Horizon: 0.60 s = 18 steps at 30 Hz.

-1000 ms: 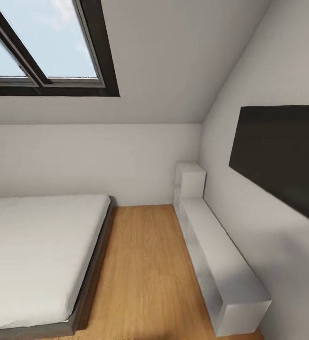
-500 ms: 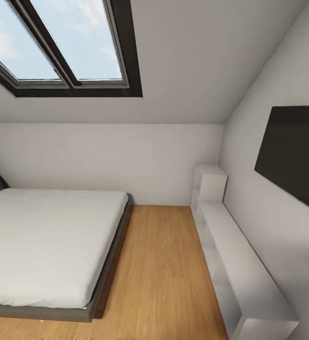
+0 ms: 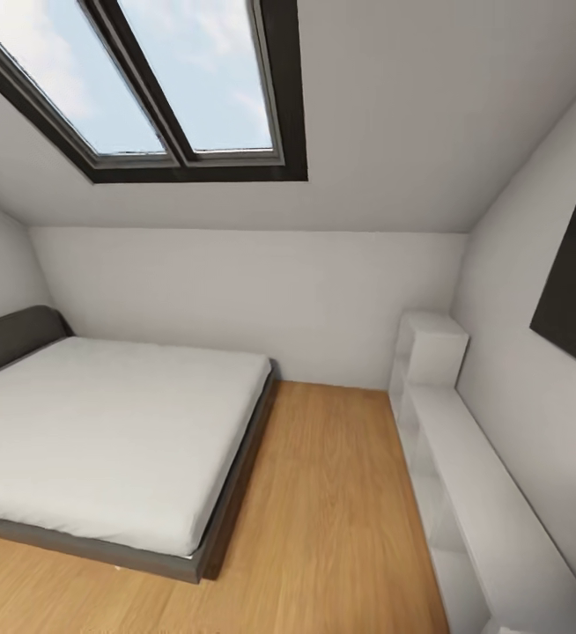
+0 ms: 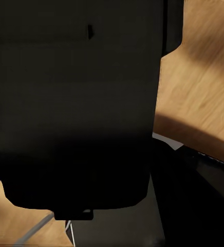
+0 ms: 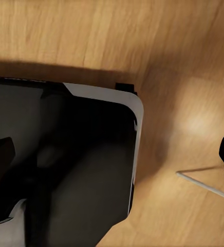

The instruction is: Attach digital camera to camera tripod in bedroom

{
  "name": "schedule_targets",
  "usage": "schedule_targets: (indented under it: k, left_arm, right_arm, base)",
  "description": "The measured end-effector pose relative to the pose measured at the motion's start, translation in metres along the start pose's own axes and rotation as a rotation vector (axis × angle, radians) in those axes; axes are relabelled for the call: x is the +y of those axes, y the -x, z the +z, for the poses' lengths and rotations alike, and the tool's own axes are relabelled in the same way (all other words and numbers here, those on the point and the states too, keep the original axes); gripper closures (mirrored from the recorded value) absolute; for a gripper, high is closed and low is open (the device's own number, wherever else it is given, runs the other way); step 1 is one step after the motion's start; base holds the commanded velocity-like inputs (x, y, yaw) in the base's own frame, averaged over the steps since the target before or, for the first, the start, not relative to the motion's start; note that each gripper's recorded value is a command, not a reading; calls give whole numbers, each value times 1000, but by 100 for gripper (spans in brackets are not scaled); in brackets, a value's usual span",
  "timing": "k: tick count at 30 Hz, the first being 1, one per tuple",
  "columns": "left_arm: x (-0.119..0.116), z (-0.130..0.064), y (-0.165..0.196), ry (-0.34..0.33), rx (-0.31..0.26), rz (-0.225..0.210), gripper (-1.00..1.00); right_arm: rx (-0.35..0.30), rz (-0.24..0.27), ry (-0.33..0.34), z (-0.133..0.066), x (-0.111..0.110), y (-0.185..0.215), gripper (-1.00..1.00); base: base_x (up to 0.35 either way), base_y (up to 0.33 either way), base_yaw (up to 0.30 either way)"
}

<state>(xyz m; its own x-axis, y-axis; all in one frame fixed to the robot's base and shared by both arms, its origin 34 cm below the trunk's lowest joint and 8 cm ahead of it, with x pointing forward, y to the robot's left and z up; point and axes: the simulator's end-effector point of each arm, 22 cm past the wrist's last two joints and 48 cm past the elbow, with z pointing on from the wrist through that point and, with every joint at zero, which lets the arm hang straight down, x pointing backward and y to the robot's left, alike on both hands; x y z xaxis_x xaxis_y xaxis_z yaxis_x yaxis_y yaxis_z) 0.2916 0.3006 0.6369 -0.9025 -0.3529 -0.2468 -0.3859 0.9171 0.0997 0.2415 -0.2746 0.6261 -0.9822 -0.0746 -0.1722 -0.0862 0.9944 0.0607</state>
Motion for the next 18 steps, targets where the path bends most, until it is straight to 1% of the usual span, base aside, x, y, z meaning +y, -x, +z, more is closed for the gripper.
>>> schedule_targets:
  k: [18]
  left_arm:
    - [0,0,0,0,0,0,100]
  right_arm:
    - [1,2,-1,0,-1,-1,-100]
  base:
    - [0,0,276]
